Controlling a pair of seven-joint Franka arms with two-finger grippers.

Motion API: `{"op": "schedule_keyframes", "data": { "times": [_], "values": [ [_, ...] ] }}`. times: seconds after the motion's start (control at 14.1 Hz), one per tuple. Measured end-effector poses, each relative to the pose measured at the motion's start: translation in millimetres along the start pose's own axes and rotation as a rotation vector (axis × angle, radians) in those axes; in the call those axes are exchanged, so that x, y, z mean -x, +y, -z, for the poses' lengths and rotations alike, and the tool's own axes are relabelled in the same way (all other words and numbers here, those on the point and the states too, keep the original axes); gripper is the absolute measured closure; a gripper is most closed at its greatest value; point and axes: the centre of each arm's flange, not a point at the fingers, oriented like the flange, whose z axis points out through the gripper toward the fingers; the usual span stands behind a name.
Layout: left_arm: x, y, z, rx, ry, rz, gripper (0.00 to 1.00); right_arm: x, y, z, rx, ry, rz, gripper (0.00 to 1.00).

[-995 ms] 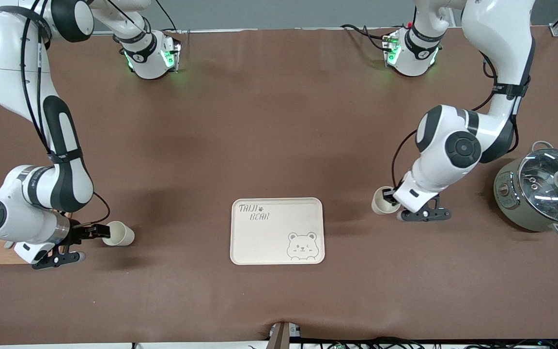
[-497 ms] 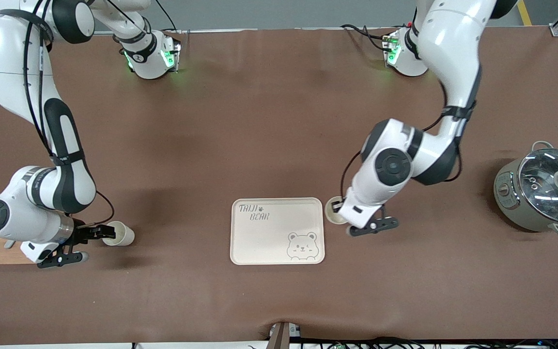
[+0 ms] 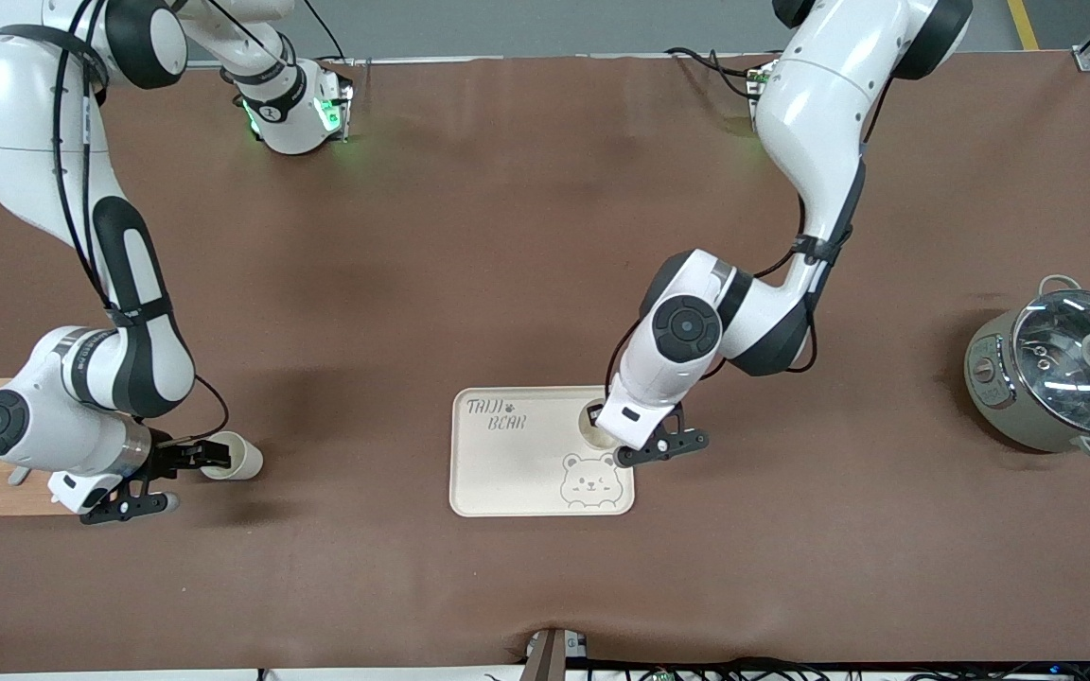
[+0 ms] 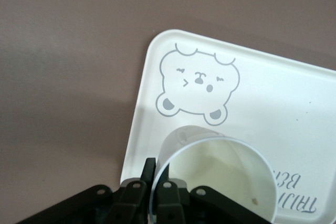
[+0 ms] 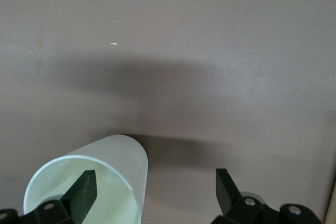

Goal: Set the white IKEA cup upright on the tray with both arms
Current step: 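Lower the cup upright onto the tray and open the left gripper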

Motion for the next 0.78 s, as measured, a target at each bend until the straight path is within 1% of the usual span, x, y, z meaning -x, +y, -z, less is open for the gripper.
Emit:
{"op": "schedule_keyframes", "data": {
  "times": [0.28, 0.57, 0.64, 0.78],
  "values": [
    [11.1, 3.3, -43.1, -0.010, -0.003, -0.007, 0.96, -0.1, 0.2, -2.3, 0.009, 0.009, 0.009, 0.00],
    [12.7, 2.7, -49.8, -0.025, 0.001, -0.011, 0.96, 0.7, 0.5, -6.6, 0.031, 0.007, 0.028, 0.00],
    [12.2, 2.6, -49.4, -0.025, 0.002, -0.010, 0.91, 0.6, 0.5, -7.0, 0.035, 0.007, 0.031, 0.00],
    [12.2, 4.3, -47.7, -0.022, 0.005, -0.011, 0.71, 0.5, 0.2, -7.4, 0.035, 0.007, 0.032, 0.00]
  ]
}}
